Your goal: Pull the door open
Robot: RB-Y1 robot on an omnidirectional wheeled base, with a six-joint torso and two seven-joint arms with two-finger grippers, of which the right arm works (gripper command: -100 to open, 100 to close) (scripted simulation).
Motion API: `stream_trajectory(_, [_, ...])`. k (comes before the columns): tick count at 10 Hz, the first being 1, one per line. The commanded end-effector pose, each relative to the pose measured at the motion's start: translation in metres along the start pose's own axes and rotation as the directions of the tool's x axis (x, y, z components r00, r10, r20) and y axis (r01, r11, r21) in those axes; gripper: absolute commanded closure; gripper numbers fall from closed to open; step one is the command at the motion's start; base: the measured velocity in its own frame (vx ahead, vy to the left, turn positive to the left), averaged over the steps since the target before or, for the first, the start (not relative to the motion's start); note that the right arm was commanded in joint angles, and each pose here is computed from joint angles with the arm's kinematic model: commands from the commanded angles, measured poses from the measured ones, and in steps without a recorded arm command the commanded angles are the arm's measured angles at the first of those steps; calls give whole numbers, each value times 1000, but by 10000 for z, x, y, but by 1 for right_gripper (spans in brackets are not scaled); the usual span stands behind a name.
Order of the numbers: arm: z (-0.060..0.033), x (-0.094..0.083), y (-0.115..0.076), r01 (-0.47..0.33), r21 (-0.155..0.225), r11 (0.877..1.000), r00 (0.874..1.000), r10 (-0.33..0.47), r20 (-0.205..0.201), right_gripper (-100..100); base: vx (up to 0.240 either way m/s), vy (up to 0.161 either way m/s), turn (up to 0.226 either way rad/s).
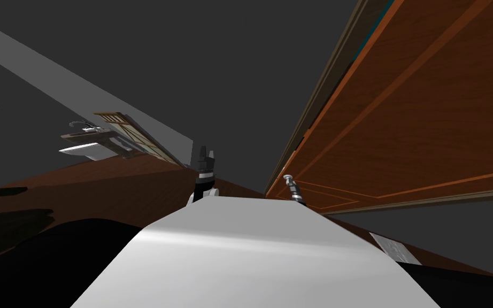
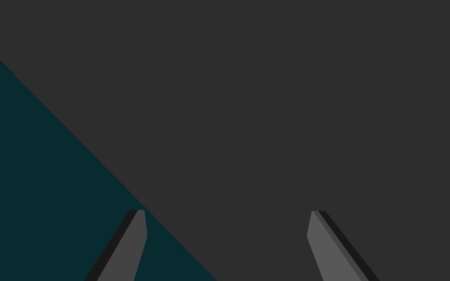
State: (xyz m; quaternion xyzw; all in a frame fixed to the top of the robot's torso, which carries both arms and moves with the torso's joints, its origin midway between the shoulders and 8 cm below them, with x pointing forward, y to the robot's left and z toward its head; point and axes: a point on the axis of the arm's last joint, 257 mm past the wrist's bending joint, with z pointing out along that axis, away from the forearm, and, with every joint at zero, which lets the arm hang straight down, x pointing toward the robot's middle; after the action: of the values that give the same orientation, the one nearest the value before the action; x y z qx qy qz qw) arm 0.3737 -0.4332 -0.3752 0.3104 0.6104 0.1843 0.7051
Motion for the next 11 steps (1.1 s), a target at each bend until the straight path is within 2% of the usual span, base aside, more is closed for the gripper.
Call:
stream_trajectory(1, [6, 44, 20, -71, 1, 998, 998, 71, 0, 100, -48, -23, 79])
stream_trajectory(3, [21, 33, 17, -125, 3, 992, 992, 125, 7, 100, -60, -22, 62])
stream_trajectory(4, [36, 22, 14, -171, 5, 985, 985, 171, 14, 100, -48, -19, 72])
stream_trajectory(5, [36, 22, 14, -178, 5, 984, 984, 178, 14, 100, -45, -9, 47])
stream_trajectory(7, [66, 0, 6, -268, 6, 963, 963, 268, 29, 100, -64, -19, 89])
stream_trajectory(8, [66, 0, 6, -285, 6, 959, 958, 285, 29, 100, -55, -26, 54])
stream_trajectory(9, [80, -11, 0, -329, 6, 944, 944, 329, 37, 100, -59, -19, 66])
stream_trajectory(10, [80, -11, 0, -337, 6, 942, 941, 336, 37, 100, -43, -9, 48])
stream_trajectory(11, [94, -21, -6, -382, 5, 924, 923, 382, 45, 100, -45, -12, 74])
